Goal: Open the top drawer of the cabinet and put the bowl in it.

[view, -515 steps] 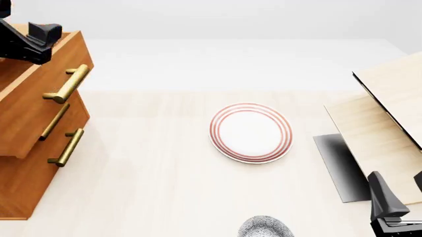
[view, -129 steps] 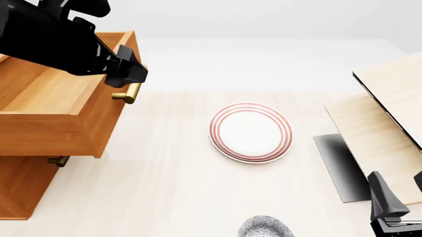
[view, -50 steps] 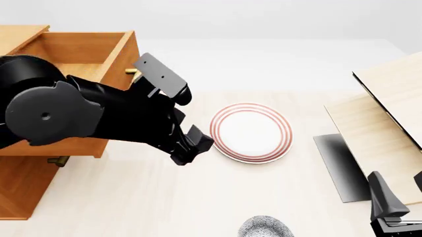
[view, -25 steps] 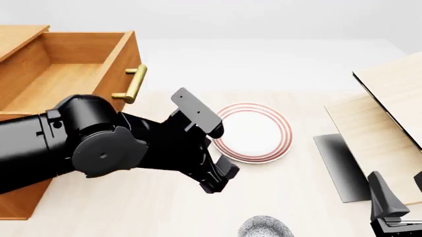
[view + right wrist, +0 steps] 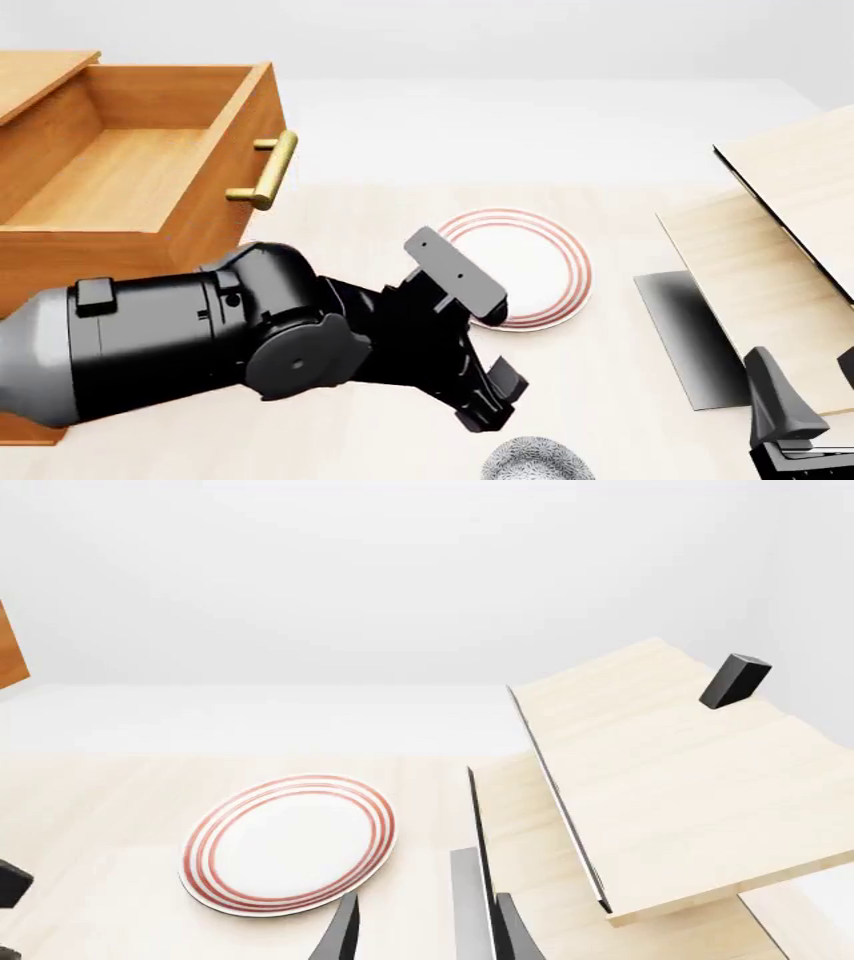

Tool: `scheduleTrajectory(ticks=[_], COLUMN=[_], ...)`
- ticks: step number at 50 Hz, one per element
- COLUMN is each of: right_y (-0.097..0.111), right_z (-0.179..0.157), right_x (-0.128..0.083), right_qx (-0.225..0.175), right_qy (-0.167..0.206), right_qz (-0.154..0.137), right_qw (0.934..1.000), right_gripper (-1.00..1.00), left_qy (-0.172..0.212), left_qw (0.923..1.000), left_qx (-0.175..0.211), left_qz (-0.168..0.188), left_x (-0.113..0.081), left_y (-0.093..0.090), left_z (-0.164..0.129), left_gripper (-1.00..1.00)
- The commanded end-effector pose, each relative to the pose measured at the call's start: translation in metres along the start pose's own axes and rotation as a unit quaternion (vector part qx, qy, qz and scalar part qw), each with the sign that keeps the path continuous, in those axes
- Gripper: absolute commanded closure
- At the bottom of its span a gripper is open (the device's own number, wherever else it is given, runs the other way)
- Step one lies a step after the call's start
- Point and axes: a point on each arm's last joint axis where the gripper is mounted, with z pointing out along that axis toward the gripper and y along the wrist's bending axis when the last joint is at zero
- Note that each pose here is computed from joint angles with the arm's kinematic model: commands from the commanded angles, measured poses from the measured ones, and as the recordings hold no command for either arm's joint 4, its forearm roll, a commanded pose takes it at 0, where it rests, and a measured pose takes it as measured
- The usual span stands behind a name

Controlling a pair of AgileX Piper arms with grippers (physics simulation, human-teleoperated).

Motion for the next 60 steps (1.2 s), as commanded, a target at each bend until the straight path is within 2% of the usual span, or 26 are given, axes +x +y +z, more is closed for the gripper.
scheduleTrajectory(ticks=[1, 14, 33, 53, 60], right_y=[0.0, 0.0, 0.0, 0.0, 0.0], right_z=[0.0, 0.0, 0.0, 0.0, 0.0], right_x=[0.0, 0.0, 0.0, 0.0, 0.0], right_qx=[0.0, 0.0, 0.0, 0.0, 0.0], right_qy=[-0.001, -0.001, -0.001, -0.001, -0.001], right_qz=[0.0, 0.0, 0.0, 0.0, 0.0], right_qw=[1.0, 1.0, 1.0, 1.0, 1.0], right_gripper=[-1.0, -1.0, -1.0, -1.0, -1.0], left_qy=[0.01, 0.027, 0.037, 0.047, 0.046], left_qw=[0.9999, 0.9993, 0.9989, 0.9981, 0.9978], left_qx=[0.009, 0.025, 0.022, 0.03, 0.023], left_qz=[-0.004, -0.006, -0.019, -0.028, -0.042], left_x=[0.004, 0.008, 0.02, 0.031, 0.04], left_y=[-0.01, -0.028, -0.027, -0.038, -0.029], left_z=[0.019, 0.047, 0.062, 0.084, 0.083], left_gripper=[-1.0, -1.0, -1.0, -1.0, -1.0])
